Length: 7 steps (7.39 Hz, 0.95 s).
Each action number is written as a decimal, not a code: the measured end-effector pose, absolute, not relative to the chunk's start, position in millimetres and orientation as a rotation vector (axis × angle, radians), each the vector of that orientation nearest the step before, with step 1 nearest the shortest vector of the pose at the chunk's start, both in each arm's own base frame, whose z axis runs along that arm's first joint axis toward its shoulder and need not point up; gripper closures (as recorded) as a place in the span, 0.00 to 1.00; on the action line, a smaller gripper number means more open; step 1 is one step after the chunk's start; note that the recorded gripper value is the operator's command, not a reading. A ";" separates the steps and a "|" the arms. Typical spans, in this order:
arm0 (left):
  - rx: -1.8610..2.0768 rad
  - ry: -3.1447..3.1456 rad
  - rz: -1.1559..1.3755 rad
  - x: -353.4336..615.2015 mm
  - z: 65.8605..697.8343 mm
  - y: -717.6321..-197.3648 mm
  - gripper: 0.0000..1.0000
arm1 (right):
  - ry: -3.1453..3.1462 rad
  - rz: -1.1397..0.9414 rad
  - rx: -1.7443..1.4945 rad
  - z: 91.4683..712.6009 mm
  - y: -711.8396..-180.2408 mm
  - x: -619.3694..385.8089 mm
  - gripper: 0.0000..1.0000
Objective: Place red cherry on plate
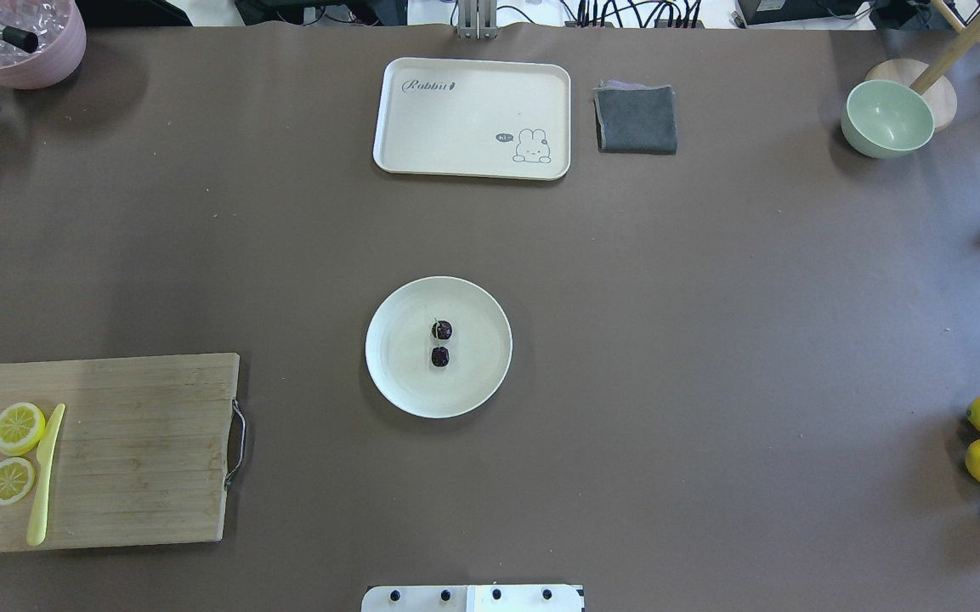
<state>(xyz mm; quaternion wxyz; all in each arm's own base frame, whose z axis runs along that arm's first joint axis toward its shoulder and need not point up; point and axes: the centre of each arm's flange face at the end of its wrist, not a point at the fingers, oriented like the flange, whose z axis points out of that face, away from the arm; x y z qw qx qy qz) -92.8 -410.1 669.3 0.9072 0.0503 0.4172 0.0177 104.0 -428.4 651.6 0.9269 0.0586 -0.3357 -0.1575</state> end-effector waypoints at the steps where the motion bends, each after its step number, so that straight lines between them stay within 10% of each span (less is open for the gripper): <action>1: 0.104 0.861 0.034 -93.3 670.2 -406.1 0.02 | -0.688 -0.323 0.120 651.9 -427.9 103.9 0.00; 7: 0.091 0.855 0.023 -94.9 676.8 -400.4 0.02 | -0.688 -0.328 0.122 651.9 -427.2 103.9 0.00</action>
